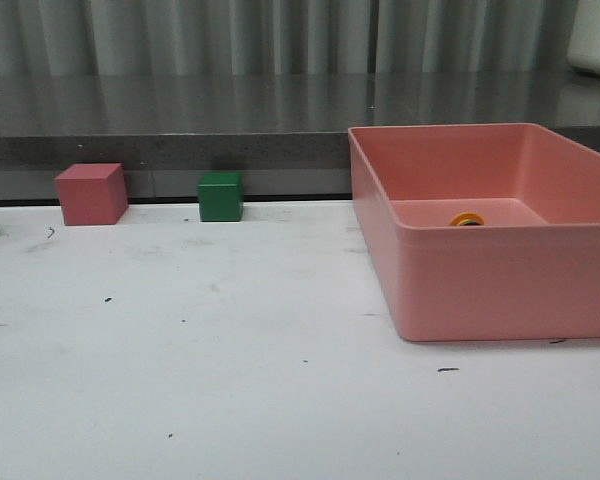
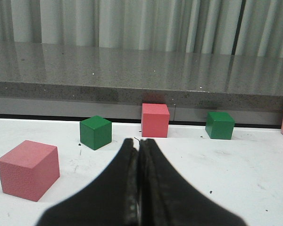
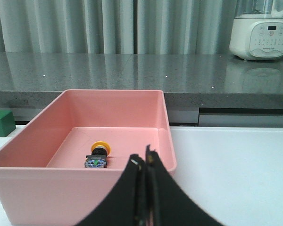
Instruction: Place and stand button with both arms
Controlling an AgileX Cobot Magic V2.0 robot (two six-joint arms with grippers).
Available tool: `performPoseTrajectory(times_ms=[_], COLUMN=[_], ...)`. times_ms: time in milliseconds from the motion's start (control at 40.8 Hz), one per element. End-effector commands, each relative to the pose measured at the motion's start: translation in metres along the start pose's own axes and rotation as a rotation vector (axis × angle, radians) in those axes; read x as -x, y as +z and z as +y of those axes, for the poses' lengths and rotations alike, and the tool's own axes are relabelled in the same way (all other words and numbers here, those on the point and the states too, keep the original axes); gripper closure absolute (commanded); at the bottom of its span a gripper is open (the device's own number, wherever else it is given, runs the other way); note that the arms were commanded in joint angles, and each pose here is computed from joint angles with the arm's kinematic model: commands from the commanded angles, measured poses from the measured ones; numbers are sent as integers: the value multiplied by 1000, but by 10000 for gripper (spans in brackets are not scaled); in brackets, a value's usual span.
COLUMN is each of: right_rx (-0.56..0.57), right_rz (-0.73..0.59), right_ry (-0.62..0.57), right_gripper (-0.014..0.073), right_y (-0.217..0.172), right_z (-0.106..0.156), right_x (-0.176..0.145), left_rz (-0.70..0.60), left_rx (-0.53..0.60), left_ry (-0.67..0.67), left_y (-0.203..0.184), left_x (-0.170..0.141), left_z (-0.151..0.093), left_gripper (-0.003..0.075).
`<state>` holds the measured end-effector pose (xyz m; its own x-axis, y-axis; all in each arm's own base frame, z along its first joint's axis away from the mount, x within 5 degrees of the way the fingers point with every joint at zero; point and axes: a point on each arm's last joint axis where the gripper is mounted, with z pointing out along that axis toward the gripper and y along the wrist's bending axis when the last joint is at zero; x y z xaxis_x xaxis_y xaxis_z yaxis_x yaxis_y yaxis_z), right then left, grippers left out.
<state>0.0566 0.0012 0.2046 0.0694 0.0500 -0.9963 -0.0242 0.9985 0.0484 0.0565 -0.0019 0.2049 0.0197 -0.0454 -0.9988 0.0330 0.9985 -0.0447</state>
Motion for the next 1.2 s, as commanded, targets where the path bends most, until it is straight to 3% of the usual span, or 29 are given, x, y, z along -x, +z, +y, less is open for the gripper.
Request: performPoseTrajectory(times_ms=[0, 245, 441, 662, 834, 1177], right_rx=[-2, 5, 21, 31, 34, 31], right_rz=[-106, -117, -78, -45, 35, 303], right_ry=[-12, -11, -13, -17, -19, -17], right_gripper=[663, 663, 663, 663, 663, 663], right_y=[-2, -5, -17, -20, -8, 31], right_z=[0, 1, 5, 9, 11, 11], right_x=[10, 30, 79, 137, 163, 149], left_rz=[-97, -229, -308, -180, -66, 148], left_rx=[-1, -3, -16, -26, -27, -20], left_ry=[-15, -22, -23, -19, -17, -21], left_y=[-1, -5, -23, -31, -18, 22], left_x=[4, 26, 90, 155, 184, 171], left_z=[0, 0, -4, -8, -10, -10], left_gripper=[740, 740, 740, 740, 740, 740])
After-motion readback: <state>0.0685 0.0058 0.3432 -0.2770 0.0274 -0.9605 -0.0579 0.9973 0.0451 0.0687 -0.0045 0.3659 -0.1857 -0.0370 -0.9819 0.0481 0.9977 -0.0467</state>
